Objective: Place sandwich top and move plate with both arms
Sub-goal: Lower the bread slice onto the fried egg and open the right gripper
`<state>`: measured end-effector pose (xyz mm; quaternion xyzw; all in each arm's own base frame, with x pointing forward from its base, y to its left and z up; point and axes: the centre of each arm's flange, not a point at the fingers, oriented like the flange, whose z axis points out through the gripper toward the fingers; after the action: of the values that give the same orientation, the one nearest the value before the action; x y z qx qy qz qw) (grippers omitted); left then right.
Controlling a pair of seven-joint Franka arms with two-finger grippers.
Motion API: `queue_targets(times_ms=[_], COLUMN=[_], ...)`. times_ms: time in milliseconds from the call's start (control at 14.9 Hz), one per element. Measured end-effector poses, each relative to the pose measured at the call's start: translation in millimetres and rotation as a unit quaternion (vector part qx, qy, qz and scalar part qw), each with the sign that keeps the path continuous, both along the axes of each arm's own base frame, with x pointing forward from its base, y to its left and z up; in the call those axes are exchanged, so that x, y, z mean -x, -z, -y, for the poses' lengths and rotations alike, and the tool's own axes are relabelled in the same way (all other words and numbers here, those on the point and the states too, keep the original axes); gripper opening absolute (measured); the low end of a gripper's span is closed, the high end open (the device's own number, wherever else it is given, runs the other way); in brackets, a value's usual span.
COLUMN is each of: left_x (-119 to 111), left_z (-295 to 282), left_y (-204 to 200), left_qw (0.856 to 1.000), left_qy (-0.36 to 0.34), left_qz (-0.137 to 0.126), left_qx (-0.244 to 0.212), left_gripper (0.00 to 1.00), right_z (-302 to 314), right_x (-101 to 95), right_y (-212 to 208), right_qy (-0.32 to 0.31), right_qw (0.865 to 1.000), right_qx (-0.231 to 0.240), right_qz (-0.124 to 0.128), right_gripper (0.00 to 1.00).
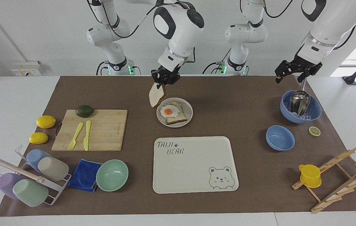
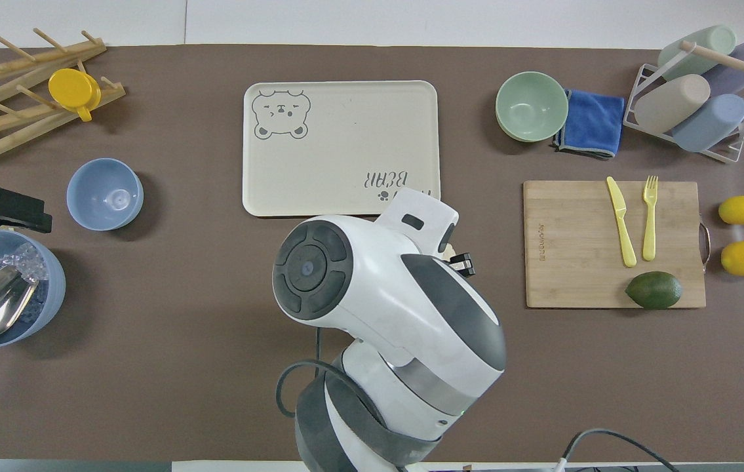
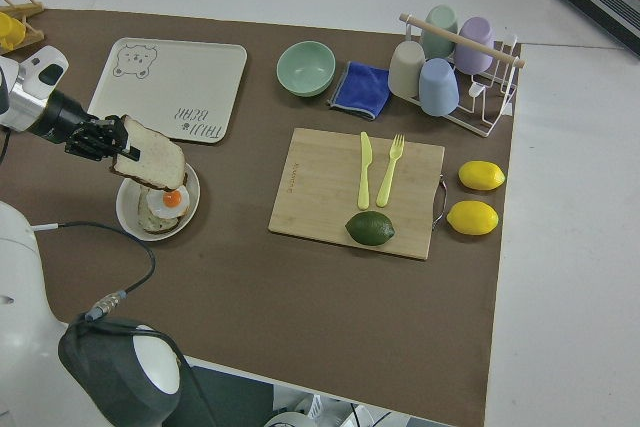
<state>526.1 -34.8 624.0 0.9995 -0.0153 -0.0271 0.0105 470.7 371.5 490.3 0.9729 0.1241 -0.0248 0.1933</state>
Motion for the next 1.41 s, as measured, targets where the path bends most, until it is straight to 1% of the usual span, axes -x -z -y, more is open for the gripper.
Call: queue_targets(times_ms=[134,268,403,470,604,805,940,1074,1409], left_x=[0,0,0,0,0,0,0,0,0], left_z=[0,0,0,0,0,0,0,0,0], left_y=[0,0,0,0,0,0,0,0,0], left_qw=[1.000,1.000,1.000,1.000,1.000,1.000,1.000,1.000,1.000], left_qy=[0.000,0.000,0.000,0.000,0.000,0.000,0.000,0.000,0.000], left_qz=[0.000,0.000,0.000,0.000,0.000,0.000,0.000,0.000,0.000], left_qx=[0.000,0.000,0.000,0.000,0.000,0.000,0.000,0.000,0.000], left_gripper=[1.00,1.00,1.00,1.00,1.00,1.00,1.00,1.00,1.00], right_z=[-3,-13,-22,-24,-29,-49,-54,-55,-56], right_x=[-3.6,0.9,6.2,7.3,9.2,24.6,28.9,28.0,34.7], right_y=[39,77,96,99,99,105,108,111,134], right_qy=[-0.012,-0.022,-0.022,-0.017,-0.006,-0.004,-0.006,-0.008,-0.009], right_qw=[1.000,0.998,0.997,0.997,0.997,0.998,0.998,0.998,0.998], right_qx=[0.025,0.063,0.078,0.079,0.073,0.067,0.066,0.063,0.050], right_qz=[-0.005,-0.009,-0.011,-0.009,0.003,0.015,0.017,0.018,0.023], right_gripper=[0.11,0.11,0.11,0.11,0.11,0.11,0.11,0.11,0.11])
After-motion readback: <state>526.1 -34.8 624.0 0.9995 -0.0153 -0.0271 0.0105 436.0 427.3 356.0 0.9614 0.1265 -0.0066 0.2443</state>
